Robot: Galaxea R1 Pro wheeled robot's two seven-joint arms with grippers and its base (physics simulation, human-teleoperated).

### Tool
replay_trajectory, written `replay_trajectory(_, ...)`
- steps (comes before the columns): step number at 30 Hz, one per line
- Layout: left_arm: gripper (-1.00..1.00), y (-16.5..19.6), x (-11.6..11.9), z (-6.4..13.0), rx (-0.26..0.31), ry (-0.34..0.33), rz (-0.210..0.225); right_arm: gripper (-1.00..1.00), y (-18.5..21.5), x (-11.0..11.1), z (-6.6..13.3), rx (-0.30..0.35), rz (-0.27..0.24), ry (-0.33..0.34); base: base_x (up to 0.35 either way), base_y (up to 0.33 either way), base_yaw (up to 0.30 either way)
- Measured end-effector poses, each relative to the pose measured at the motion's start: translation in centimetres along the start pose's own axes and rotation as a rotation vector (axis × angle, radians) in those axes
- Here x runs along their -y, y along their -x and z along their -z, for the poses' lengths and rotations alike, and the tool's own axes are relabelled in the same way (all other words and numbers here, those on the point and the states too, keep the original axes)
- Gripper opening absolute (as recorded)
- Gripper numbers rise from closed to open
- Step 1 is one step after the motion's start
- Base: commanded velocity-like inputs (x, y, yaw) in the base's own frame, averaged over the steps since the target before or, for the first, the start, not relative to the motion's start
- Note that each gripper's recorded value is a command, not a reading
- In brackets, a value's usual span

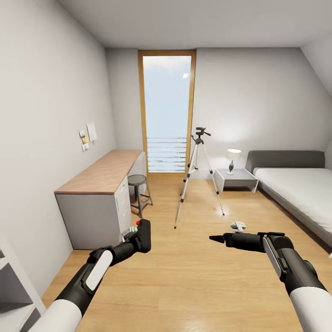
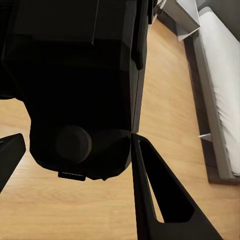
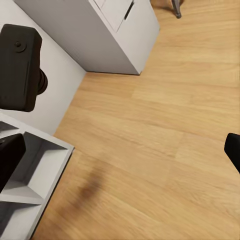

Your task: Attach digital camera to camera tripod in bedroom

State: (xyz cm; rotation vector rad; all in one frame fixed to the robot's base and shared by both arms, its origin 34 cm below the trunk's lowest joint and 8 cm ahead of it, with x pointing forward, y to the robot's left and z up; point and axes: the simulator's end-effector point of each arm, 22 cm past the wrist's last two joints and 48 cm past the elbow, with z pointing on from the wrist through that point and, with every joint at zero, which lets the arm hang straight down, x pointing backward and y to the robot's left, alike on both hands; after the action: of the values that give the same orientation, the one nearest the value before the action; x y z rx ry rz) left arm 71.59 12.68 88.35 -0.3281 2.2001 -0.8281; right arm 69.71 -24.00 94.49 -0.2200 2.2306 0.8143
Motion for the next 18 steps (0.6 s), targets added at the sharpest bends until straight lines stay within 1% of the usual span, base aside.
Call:
replay_trajectory(8,-1.00,0.2,0.5,0.6,-0.010,0.001,0.010,1.00,0.5,-0.4,0.6,-0.003,-0.005,0.000,0.000,0.000,0.000)
replay_trajectory(9,-1.00,0.0,0.4,0.6,-0.015,0.004,0.013,1.00,0.5,-0.4,0.7,-0.003,-0.007,-0.001,0.000,0.000,0.000)
replay_trajectory(11,-1.00,-1.2,-0.8,0.5,-0.047,0.032,0.027,1.00,0.1,-0.1,0.6,-0.014,-0.019,-0.010,0.000,0.000,0.000)
replay_trajectory(12,-1.00,-2.6,-2.2,0.4,-0.077,0.061,0.041,1.00,-0.8,0.6,0.4,-0.033,-0.036,-0.024,0.000,0.000,0.000)
replay_trajectory(13,-1.00,-5.0,-4.9,0.4,-0.129,0.110,0.088,1.00,-4.0,2.8,-0.1,-0.099,-0.083,-0.079,0.000,0.000,0.000)
replay_trajectory(14,-1.00,-8.5,-8.3,0.7,-0.200,0.183,0.114,1.00,-5.2,3.5,-0.3,-0.125,-0.104,-0.096,0.000,0.000,0.000)
replay_trajectory(15,-1.00,-8.6,-8.8,1.0,-0.202,0.192,0.117,1.00,-6.3,4.2,-0.3,-0.149,-0.119,-0.116,0.000,0.000,0.000)
replay_trajectory(16,-1.00,-8.4,-11.1,1.7,-0.184,0.228,0.132,1.00,-10.5,7.5,-0.3,-0.219,-0.129,-0.217,0.000,0.000,0.000)
replay_trajectory(17,-1.00,-11.2,-14.7,2.7,-0.217,0.303,0.163,1.00,-15.8,9.1,-0.4,-0.305,-0.175,-0.254,0.000,0.000,0.000)
replay_trajectory(18,-1.00,-16.4,-18.7,4.7,-0.299,0.399,0.223,1.00,-17.0,9.6,-0.3,-0.318,-0.180,-0.266,0.000,0.000,0.000)
